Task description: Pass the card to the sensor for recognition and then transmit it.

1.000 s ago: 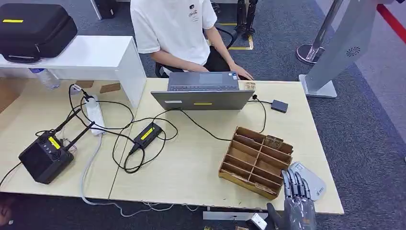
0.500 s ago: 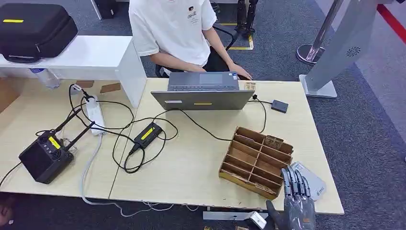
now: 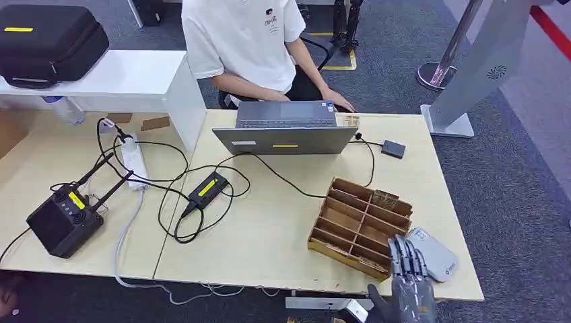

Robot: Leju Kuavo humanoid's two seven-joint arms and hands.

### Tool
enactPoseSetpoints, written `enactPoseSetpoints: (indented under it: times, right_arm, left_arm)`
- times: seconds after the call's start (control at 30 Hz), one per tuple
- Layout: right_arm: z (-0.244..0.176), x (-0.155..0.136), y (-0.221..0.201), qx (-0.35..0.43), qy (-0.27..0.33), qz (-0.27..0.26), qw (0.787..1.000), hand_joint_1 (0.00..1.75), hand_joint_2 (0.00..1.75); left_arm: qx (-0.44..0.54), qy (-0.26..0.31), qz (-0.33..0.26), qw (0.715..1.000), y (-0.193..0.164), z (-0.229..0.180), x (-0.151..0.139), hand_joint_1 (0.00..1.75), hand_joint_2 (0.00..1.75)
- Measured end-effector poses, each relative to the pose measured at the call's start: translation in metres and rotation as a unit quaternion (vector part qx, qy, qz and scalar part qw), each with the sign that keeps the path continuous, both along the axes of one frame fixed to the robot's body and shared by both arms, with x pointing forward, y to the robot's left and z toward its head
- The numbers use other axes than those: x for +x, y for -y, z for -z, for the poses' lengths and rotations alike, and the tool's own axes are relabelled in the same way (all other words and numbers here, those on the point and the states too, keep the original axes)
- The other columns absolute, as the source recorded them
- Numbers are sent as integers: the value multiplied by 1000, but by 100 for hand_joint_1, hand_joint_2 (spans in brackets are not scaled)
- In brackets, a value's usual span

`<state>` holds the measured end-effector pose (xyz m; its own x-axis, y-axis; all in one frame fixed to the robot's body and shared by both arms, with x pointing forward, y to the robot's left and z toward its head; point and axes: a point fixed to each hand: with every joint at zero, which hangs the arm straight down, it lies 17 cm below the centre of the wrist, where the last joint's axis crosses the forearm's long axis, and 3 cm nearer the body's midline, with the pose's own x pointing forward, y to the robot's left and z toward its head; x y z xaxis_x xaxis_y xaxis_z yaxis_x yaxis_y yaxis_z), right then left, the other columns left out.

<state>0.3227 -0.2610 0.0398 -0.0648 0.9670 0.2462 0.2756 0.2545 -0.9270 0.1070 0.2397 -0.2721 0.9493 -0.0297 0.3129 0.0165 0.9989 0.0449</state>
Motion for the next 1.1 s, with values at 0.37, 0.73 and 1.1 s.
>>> enactPoseSetpoints:
  times: [0.37, 0.73, 1.1]
  right_arm:
    - [-7, 7, -19, 9, 9, -18, 1000, 175, 175]
    - [0, 5, -26, 15, -1, -25, 1000, 175, 175]
    - [-1, 5, -29, 23, 3, -28, 999, 175, 175]
  left_arm:
    - [0, 0, 2, 1000, 0, 0, 0, 0, 175]
    - [0, 0, 1, 1000, 0, 0, 0, 0, 175]
    - [1, 2, -1, 1000, 0, 0, 1, 0, 175]
